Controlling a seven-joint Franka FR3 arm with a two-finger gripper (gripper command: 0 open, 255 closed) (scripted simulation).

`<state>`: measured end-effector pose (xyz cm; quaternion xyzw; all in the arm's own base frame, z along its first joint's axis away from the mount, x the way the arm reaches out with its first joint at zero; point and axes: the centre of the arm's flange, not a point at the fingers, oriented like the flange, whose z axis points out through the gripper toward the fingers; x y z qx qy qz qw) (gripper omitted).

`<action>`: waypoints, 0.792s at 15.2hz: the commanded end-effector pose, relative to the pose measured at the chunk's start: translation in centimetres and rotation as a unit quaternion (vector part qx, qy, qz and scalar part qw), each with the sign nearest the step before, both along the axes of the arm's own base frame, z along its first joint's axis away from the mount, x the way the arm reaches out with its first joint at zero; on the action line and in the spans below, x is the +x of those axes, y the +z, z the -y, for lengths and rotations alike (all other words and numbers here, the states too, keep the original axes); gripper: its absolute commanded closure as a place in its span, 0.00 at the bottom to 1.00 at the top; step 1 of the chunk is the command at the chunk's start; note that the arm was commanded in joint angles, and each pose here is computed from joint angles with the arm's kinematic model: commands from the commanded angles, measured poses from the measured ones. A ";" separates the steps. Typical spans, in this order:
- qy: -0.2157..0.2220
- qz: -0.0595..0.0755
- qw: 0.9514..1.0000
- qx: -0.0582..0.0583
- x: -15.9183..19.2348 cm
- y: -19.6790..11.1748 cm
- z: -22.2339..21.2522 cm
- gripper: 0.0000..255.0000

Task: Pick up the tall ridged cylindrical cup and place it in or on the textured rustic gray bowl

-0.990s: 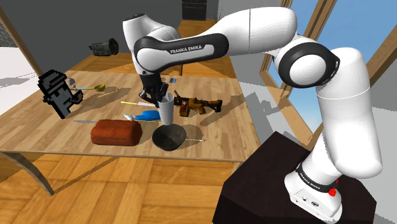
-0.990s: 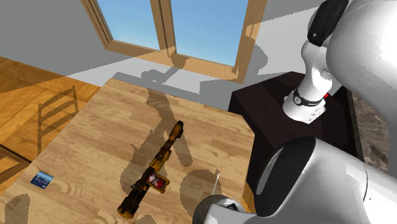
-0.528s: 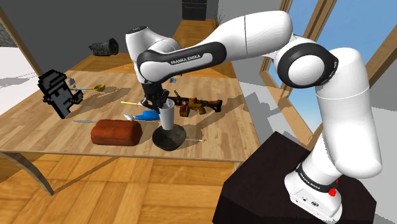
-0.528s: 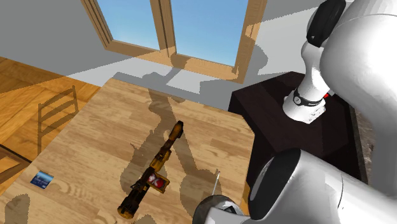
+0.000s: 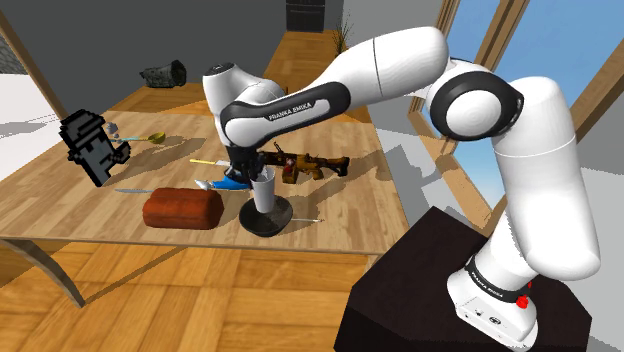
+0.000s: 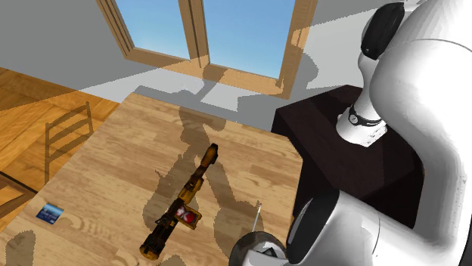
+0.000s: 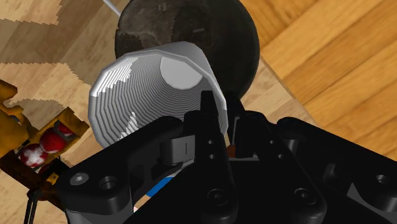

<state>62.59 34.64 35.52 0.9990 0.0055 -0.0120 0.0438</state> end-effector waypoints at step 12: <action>0.000 0.000 1.000 0.000 0.0 -1.9 0.0 0.00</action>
